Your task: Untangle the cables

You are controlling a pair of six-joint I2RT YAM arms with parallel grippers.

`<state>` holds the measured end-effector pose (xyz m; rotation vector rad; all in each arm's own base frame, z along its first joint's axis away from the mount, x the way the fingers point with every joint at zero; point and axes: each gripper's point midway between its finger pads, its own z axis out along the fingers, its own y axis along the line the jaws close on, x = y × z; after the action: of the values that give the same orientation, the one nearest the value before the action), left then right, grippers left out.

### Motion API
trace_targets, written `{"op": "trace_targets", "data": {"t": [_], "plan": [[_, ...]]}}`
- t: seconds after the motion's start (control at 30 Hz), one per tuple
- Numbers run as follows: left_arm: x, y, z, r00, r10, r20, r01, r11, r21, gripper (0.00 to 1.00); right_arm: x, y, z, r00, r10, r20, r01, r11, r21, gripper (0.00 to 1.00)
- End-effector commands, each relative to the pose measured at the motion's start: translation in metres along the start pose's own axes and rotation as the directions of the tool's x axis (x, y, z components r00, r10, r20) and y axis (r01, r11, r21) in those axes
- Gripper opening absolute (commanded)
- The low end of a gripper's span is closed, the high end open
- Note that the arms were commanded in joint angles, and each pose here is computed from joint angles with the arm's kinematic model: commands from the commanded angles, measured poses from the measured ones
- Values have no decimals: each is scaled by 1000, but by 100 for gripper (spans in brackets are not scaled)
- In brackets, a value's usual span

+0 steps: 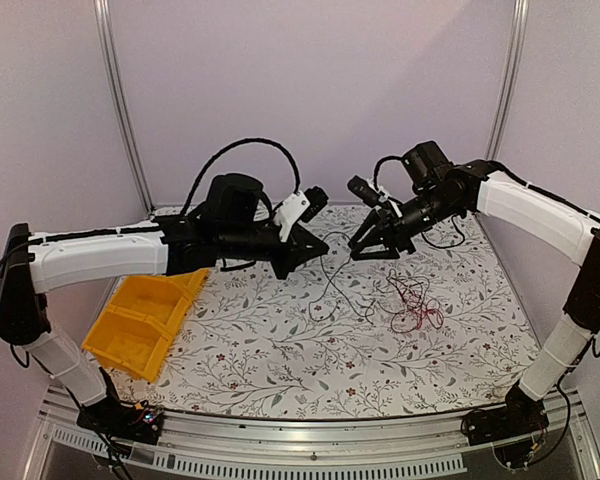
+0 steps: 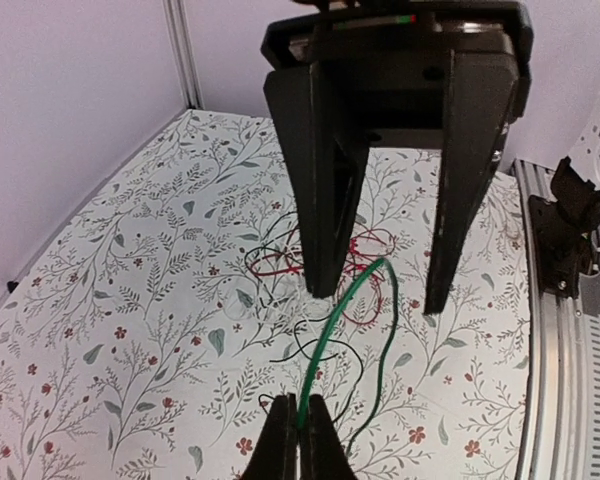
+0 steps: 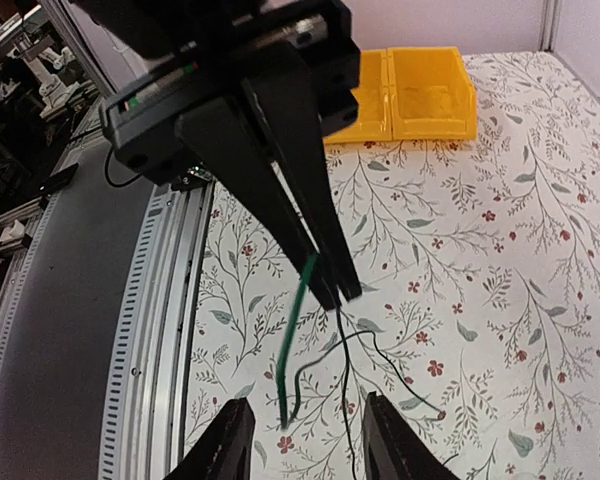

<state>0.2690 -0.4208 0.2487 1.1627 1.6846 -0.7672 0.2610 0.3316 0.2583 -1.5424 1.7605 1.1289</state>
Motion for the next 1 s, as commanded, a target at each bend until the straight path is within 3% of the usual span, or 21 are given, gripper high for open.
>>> {"op": "trace_targets", "data": {"t": [0.0, 0.13, 0.27, 0.53, 0.73, 0.97], "plan": [[-25, 28, -45, 1000, -25, 14, 27, 986, -166, 0, 6, -22, -51, 995, 35, 92, -45, 993, 109, 46], [-31, 57, -90, 998, -64, 22, 67, 950, -306, 0, 36, -38, -85, 981, 118, 153, -145, 974, 172, 49], [-35, 91, -141, 993, -105, 54, 118, 884, -453, 0, 88, -48, -88, 960, 213, 180, -248, 947, 206, 50], [-10, 158, -230, 982, -185, 46, 156, 642, -750, 0, 139, -54, -71, 950, 270, 160, -303, 923, 239, 51], [5, 191, -289, 975, -208, 74, 169, 486, -857, 0, 154, -61, -62, 945, 296, 140, -322, 917, 234, 51], [26, 217, -324, 967, -223, 120, 204, 405, -891, 0, 160, -61, -59, 943, 306, 131, -329, 917, 225, 51]]}}
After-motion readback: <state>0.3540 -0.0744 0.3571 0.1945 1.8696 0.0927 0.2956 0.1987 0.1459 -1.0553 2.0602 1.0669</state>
